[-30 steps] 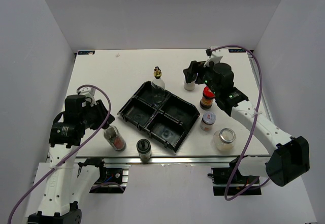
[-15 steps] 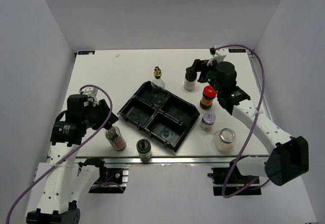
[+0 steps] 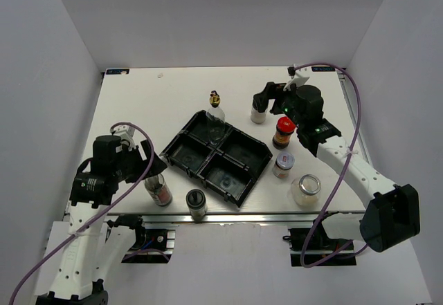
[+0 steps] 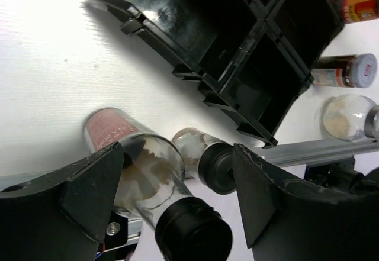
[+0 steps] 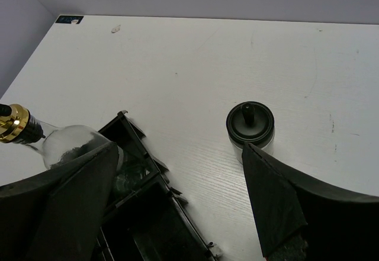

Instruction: Organize the condiment bottles

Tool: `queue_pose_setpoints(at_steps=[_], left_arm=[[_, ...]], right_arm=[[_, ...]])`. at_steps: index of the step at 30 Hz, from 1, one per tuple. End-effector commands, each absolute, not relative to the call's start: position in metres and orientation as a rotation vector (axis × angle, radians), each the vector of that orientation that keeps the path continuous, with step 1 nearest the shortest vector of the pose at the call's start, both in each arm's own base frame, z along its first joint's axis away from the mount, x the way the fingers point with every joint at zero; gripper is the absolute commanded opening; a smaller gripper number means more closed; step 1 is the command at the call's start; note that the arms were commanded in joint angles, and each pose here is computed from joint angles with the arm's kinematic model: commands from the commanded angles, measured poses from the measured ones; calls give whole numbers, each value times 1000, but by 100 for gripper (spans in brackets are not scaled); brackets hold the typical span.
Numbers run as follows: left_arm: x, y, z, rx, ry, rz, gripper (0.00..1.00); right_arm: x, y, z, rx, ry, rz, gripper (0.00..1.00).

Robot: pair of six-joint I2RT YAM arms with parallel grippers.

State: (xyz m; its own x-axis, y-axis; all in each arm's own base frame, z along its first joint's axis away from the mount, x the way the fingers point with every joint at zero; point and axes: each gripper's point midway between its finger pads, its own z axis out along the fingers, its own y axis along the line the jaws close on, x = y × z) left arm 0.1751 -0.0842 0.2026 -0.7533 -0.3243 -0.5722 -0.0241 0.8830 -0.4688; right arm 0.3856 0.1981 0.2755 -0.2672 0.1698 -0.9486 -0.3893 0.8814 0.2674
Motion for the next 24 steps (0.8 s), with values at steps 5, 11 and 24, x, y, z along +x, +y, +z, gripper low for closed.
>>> queue_pose_setpoints(at_steps=[5, 11, 24], left_arm=[[166, -58, 191, -327, 2393, -396, 82], [167, -53, 180, -351, 2396, -361, 78], [192, -62, 199, -325, 2306, -419, 33]], right_arm=[[390, 200, 280, -144, 1729, 582, 89], [393, 198, 275, -128, 1743, 589, 89], [397, 193, 272, -127, 1751, 593, 89]])
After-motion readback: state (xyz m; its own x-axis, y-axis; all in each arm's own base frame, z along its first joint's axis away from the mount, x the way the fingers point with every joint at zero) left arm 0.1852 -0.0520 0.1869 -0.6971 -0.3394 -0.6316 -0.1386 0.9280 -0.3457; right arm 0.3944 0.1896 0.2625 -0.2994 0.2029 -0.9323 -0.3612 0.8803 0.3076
